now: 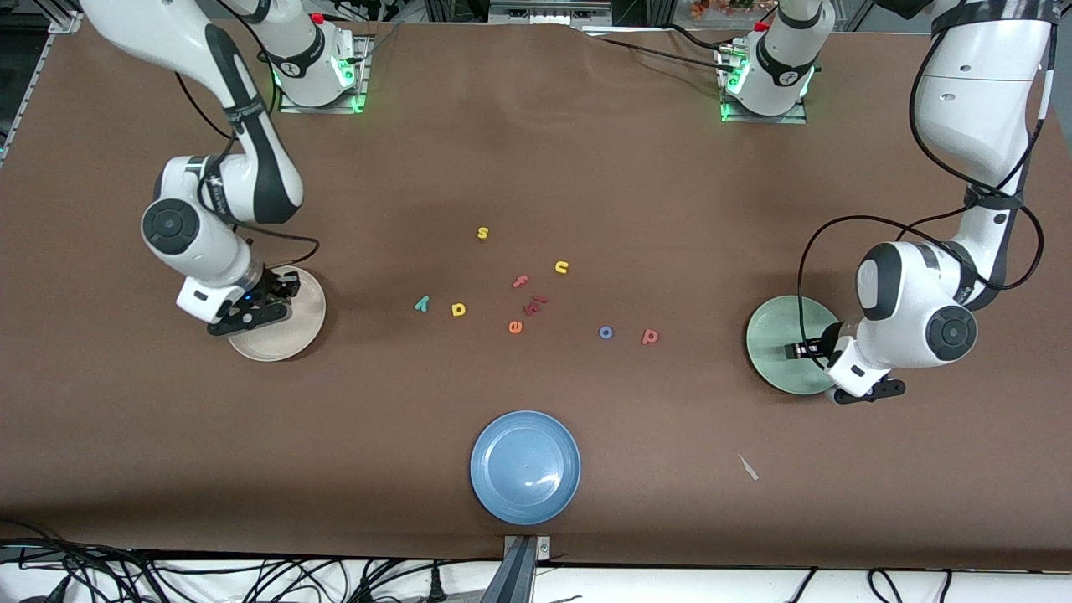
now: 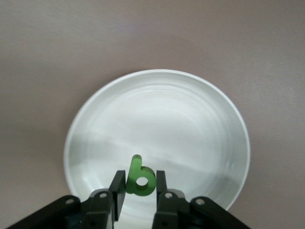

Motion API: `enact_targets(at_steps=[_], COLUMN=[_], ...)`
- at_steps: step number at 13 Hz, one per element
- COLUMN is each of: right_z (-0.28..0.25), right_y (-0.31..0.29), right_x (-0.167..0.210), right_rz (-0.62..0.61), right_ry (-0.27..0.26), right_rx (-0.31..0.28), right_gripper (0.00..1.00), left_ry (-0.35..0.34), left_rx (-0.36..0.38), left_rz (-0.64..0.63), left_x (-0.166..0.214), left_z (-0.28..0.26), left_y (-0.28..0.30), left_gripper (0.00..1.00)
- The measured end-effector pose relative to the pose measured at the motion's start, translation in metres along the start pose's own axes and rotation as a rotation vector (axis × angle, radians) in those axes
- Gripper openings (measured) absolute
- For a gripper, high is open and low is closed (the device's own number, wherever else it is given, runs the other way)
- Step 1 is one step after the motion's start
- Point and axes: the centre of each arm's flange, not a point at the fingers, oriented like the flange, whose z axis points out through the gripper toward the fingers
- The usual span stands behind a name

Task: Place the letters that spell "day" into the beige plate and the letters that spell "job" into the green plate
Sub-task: 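Place the b on the white plate while the left gripper places cyan on green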

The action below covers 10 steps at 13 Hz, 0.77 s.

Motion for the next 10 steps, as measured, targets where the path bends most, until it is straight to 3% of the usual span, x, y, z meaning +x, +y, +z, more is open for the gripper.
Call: enact_targets(at_steps=[1, 3, 8, 10], right_z=[0.004, 0.003, -0.037, -0.041], right_y=[0.003, -0.001, -0.029, -0.044], right_x=[0.002, 0.009, 0.039, 0.047], right_rz=[0.002, -0.007, -0.042, 0.019], right_ry=[-0.003, -0.001, -0.079, -0.078], right_rx=[-0.002, -0.004, 0.03, 0.088], right_gripper=[0.34, 0.51, 0.99, 1.0], left_ry=[0.014, 0.045, 0.08, 0.064], left_rx=[-0.003, -0.01, -0.021, -0.019], left_rz=[0.002, 0.009, 0.036, 0.049], left_x=[0.003, 0.006, -0.001, -0.002], left_z=[-0.007, -0.025, -0.077, -0.104], left_y=[0.002, 0.007, 0.026, 0.035], left_gripper=[0.79, 0.99, 1.0, 1.0])
